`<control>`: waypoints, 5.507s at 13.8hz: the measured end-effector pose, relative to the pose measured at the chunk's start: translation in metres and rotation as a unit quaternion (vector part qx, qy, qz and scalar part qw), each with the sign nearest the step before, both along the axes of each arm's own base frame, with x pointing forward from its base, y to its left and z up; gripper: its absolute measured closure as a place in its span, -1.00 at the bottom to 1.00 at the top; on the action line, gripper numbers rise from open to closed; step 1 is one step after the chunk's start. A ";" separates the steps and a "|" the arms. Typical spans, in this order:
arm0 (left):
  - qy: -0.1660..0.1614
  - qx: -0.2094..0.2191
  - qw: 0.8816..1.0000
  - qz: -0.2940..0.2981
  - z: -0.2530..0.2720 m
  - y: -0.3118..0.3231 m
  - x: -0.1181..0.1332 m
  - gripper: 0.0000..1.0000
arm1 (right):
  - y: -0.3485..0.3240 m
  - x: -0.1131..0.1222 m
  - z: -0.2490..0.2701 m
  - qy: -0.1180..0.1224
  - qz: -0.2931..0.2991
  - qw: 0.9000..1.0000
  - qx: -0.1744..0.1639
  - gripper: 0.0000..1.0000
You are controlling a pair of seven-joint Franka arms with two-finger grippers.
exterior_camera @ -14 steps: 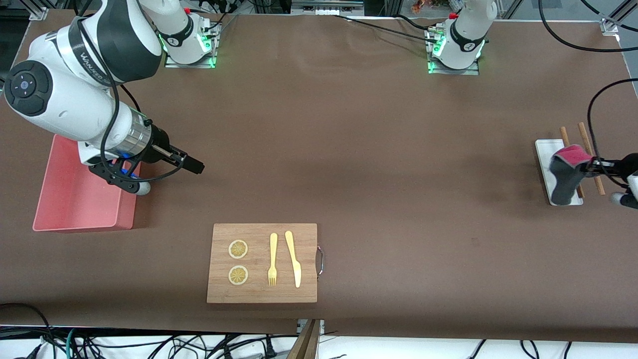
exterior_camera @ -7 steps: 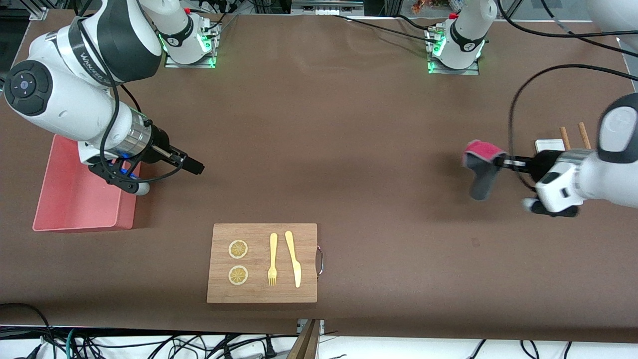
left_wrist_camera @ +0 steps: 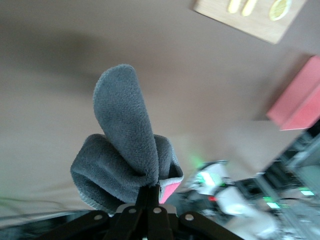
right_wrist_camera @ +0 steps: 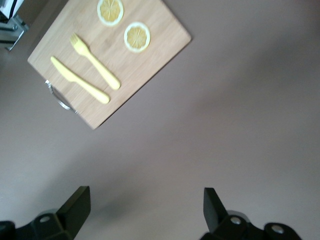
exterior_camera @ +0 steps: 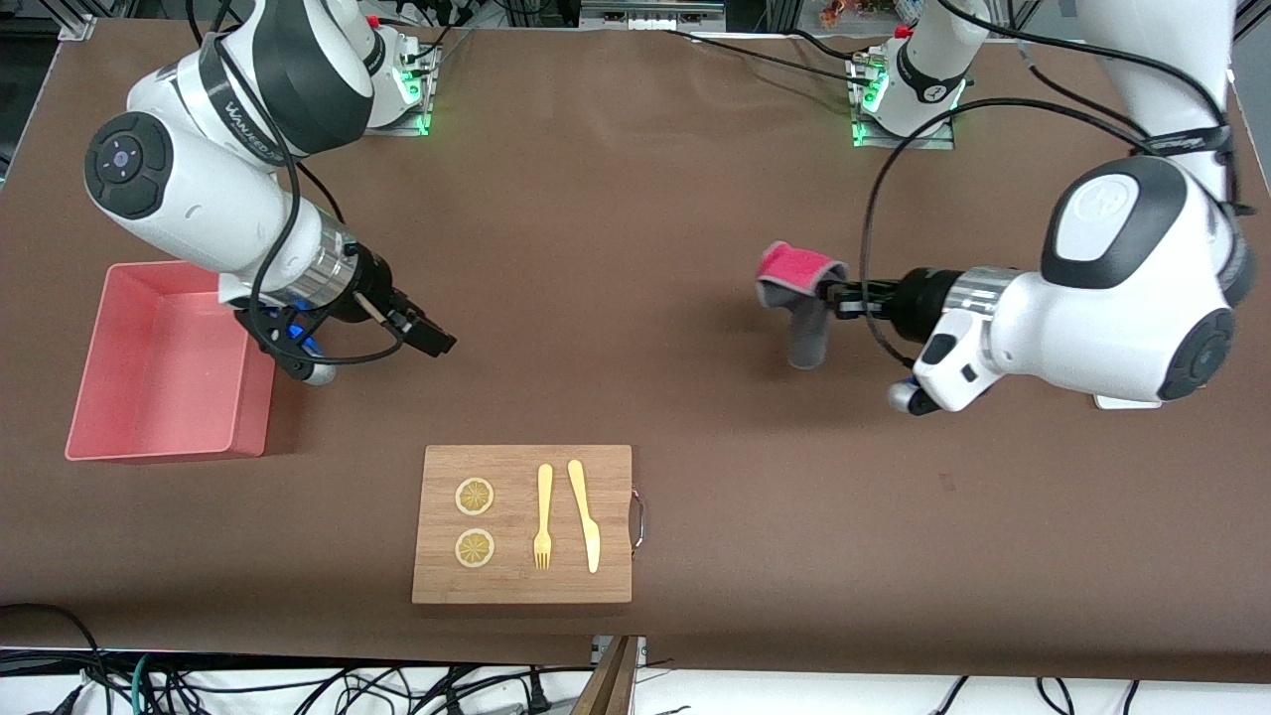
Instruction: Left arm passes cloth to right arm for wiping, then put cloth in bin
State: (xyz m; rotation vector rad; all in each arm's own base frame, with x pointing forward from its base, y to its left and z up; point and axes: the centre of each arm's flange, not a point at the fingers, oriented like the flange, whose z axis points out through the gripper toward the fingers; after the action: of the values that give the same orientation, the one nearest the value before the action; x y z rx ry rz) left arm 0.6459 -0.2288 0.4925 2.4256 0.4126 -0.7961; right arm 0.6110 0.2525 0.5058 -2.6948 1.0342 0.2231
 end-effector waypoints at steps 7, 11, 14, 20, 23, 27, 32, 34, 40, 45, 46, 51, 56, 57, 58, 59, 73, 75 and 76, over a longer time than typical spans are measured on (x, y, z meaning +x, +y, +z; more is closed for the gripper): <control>0.067 -0.023 0.990 0.118 0.010 -0.134 -0.022 0.97 | 0.017 -0.002 -0.004 0.048 -0.106 0.993 0.037 -1.00; 0.083 -0.026 0.983 0.163 0.011 -0.182 -0.035 0.97 | 0.049 -0.007 -0.012 0.072 -0.156 0.983 0.063 -1.00; 0.090 -0.030 0.973 0.209 0.014 -0.223 -0.050 0.97 | 0.064 -0.011 -0.021 0.090 -0.178 0.978 0.059 -1.00; 0.099 -0.024 0.966 0.238 0.014 -0.233 -0.052 0.97 | 0.088 -0.023 -0.031 0.105 -0.176 0.977 0.053 -1.00; 0.100 -0.023 0.965 0.241 0.014 -0.232 -0.051 0.97 | 0.090 -0.023 -0.033 0.108 -0.176 0.977 0.053 -0.68; 0.100 -0.022 0.964 0.243 0.014 -0.230 -0.049 0.97 | 0.093 -0.024 -0.035 0.120 -0.179 0.974 0.066 0.24; 0.100 -0.022 0.964 0.244 0.014 -0.230 -0.049 0.96 | 0.092 -0.023 -0.035 0.120 -0.180 0.974 0.066 0.94; 0.101 -0.022 0.964 0.245 0.014 -0.229 -0.048 0.89 | 0.091 -0.023 -0.035 0.120 -0.181 0.974 0.066 0.94; 0.096 -0.021 0.956 0.276 0.013 -0.184 -0.017 -0.26 | 0.090 -0.022 -0.034 0.119 -0.181 0.974 0.067 0.94; 0.079 0.072 0.966 0.235 0.003 -0.142 -0.013 -1.00 | 0.085 -0.028 -0.041 0.116 -0.091 0.988 0.049 0.94; 0.078 0.088 0.965 0.233 0.002 -0.128 -0.010 -1.00 | 0.083 -0.031 -0.044 0.115 -0.063 0.991 0.036 0.94; 0.062 0.108 0.972 0.199 -0.009 -0.043 0.014 -1.00 | 0.081 -0.039 -0.073 0.097 0.064 0.993 -0.026 0.94; -0.020 0.167 0.979 0.114 -0.020 -0.008 0.007 -1.00 | 0.101 -0.044 -0.152 0.126 0.114 0.983 -0.075 0.94; -0.042 0.187 0.978 0.084 -0.019 0.004 0.002 -1.00 | 0.102 -0.042 -0.167 0.129 0.116 0.982 -0.080 0.94; -0.062 0.205 0.975 0.056 -0.014 0.018 -0.005 -1.00 | 0.105 -0.041 -0.183 0.129 0.118 0.981 -0.083 0.94; -0.079 0.214 0.973 0.034 -0.003 0.037 -0.014 -1.00 | 0.109 -0.041 -0.198 0.127 0.120 0.981 -0.085 0.94; -0.278 0.291 0.901 -0.160 0.073 0.201 -0.081 -1.00 | 0.138 -0.041 -0.313 0.083 0.132 0.982 -0.105 0.94; -0.283 0.292 0.900 -0.160 0.077 0.199 -0.080 -1.00 | 0.115 -0.025 -0.313 0.077 0.138 0.982 -0.108 0.94; -0.283 0.292 0.900 -0.159 0.078 0.199 -0.080 -1.00 | 0.100 -0.016 -0.312 0.075 0.144 0.981 -0.104 0.94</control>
State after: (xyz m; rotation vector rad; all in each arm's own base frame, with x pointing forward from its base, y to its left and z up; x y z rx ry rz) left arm 0.5661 -0.0296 0.5701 3.1816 0.0104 -0.0324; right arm 0.5948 0.3529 0.1934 -3.0554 0.7361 0.3948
